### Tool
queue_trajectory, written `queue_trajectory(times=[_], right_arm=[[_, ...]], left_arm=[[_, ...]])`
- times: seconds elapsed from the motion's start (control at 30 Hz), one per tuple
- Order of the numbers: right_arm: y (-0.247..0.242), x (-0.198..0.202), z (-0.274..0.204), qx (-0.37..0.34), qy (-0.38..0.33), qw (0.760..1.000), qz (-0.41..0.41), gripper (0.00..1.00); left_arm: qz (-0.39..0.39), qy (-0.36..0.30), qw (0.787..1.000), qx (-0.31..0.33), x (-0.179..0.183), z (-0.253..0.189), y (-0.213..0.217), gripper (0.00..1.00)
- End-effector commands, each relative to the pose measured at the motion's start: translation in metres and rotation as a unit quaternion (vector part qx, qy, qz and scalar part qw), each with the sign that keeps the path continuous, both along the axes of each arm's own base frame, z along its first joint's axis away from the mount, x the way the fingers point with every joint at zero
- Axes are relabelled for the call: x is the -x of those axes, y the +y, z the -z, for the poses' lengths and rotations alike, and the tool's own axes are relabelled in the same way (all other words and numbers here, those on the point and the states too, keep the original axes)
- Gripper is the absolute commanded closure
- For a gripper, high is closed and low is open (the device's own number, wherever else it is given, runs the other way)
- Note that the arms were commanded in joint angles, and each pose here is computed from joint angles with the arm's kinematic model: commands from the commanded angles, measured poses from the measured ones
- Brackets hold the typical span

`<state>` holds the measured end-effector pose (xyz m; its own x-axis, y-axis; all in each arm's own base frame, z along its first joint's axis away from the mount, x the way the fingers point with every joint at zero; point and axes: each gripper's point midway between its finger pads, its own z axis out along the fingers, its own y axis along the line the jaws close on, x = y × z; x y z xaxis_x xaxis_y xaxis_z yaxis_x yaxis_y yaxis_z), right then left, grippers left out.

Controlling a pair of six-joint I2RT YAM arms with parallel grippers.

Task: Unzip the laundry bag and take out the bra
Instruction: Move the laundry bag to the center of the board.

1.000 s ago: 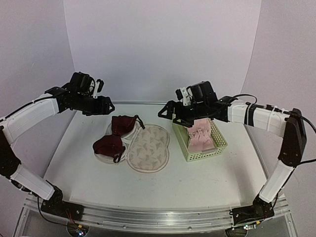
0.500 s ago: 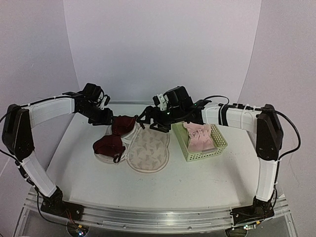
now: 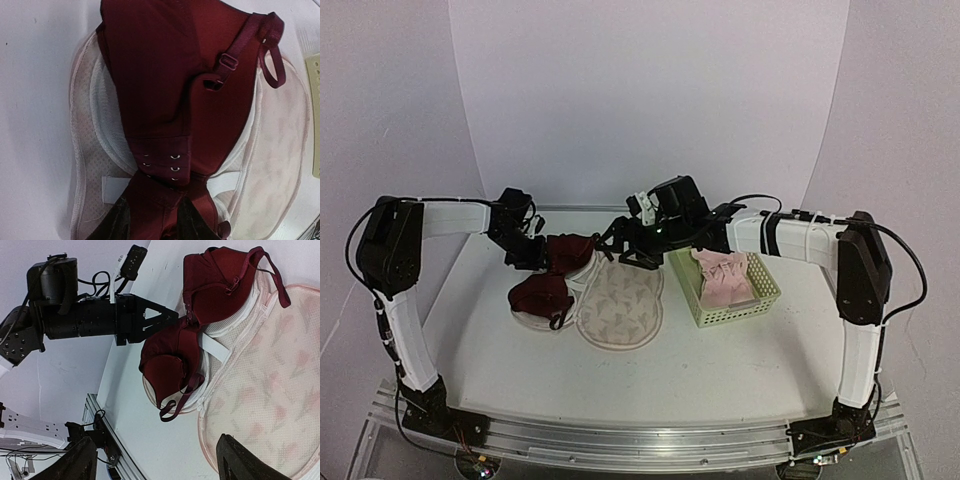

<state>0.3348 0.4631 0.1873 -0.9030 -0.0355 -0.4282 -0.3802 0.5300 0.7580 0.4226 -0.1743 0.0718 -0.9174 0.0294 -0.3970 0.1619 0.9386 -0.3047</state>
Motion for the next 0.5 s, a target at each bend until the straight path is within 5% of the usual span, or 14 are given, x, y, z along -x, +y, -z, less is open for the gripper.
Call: queue_trajectory(times=[0.0,0.23,0.47], right_arm=[[0.003,0.001,-0.035,-0.033,-0.037,0.999,-0.008,0.17],[0.002,0.002,-0.034,-0.032,-0.039,0.999,-0.009,0.18],[0.000,0.003,-0.032,-0.029,-0.038,0.999,-0.007,0.18]], left_arm=[[-0.018,-0.036,0.999,0.020,-0.026,-0.018,0.007,0.71],[-0.022,-0.021,0.999,0.013,-0.032,0.000,0.011,0.98],[-0.012,-0.003,1.000,0.011,-0.029,0.018,0.009,1.00]])
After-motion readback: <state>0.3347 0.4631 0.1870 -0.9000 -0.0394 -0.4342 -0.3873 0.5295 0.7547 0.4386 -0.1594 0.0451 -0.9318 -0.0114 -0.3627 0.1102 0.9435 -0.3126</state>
